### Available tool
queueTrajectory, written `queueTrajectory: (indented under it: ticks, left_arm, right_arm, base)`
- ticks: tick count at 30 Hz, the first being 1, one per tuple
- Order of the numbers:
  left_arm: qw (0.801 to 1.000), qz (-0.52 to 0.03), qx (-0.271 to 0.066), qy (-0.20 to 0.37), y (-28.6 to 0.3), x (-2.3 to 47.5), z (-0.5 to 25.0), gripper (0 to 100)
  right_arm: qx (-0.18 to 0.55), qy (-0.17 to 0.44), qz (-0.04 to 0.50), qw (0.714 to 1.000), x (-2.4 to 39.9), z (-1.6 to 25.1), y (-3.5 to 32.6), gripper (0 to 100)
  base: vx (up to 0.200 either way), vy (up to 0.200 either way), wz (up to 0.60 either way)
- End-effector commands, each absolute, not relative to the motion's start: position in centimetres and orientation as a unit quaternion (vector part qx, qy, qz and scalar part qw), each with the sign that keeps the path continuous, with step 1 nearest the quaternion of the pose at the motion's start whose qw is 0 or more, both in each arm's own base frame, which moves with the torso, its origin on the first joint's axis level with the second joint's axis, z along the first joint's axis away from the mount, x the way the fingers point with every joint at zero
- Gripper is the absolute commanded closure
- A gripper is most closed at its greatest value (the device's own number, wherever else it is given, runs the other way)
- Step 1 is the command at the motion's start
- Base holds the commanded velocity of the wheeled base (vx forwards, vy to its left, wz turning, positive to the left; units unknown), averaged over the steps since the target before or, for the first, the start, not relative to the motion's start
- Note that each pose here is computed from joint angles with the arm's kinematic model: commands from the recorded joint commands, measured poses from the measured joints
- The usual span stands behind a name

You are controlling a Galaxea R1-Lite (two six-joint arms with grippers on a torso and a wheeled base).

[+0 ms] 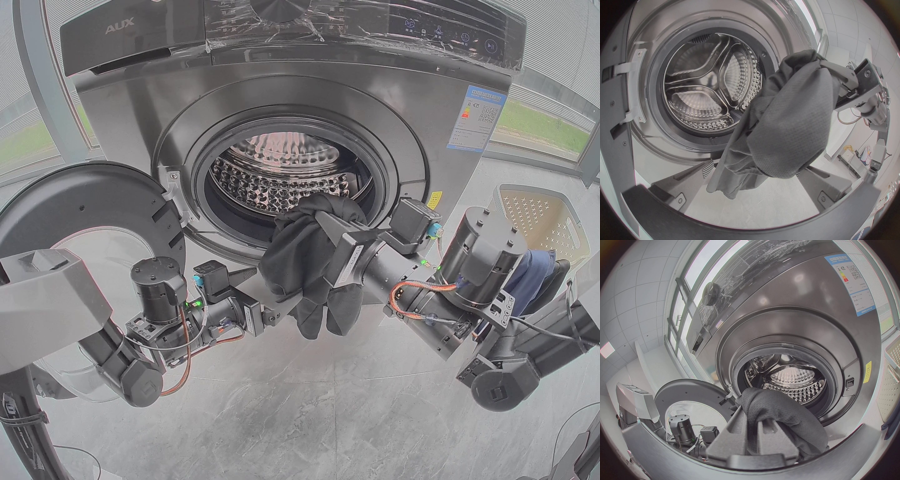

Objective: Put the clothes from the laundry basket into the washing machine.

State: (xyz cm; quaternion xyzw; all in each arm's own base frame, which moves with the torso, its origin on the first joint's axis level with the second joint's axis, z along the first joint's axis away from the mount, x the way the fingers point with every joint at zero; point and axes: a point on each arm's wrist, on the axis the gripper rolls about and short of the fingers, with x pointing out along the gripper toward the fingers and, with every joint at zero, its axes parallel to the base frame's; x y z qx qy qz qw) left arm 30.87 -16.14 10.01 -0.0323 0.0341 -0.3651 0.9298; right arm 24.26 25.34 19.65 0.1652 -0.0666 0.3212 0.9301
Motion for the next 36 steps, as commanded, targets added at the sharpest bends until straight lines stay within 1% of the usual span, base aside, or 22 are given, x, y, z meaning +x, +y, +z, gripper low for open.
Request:
queueTrajectory:
  ticks: [1,9,15,24,25,36]
  left_arm:
    - [0.932,-0.358,-0.033,0.041,-16.2,32.1,8.9,0]
    - [0.930,-0.367,-0.035,0.015,-17.5,33.3,9.0,0]
    - [0.923,-0.382,-0.038,-0.008,-18.7,33.2,9.9,0]
    - [0.916,-0.398,-0.040,-0.019,-19.9,32.5,10.1,0]
    - [0.916,-0.398,-0.040,-0.019,-19.9,32.5,10.1,100]
    - [0.920,-0.389,-0.046,-0.019,-19.5,31.9,10.0,100]
  right_arm:
    - [0.163,-0.063,0.323,0.930,24.2,19.4,25.4,100]
    - [0.163,-0.062,0.329,0.928,23.9,19.3,25.9,100]
    - [0.162,-0.060,0.329,0.928,23.9,19.2,25.9,100]
    - [0.161,-0.059,0.332,0.928,23.8,19.1,26.0,100]
    - [0.162,-0.060,0.332,0.928,23.8,19.2,26.0,100]
    - [0.160,-0.056,0.331,0.928,23.8,19.0,25.9,100]
  base:
    - [0.000,0.000,0.00]
    - [0.000,0.000,0.00]
    - [0.000,0.000,0.00]
    - [0.000,0.000,0.00]
    - [0.000,0.000,0.00]
    - [0.000,0.000,0.00]
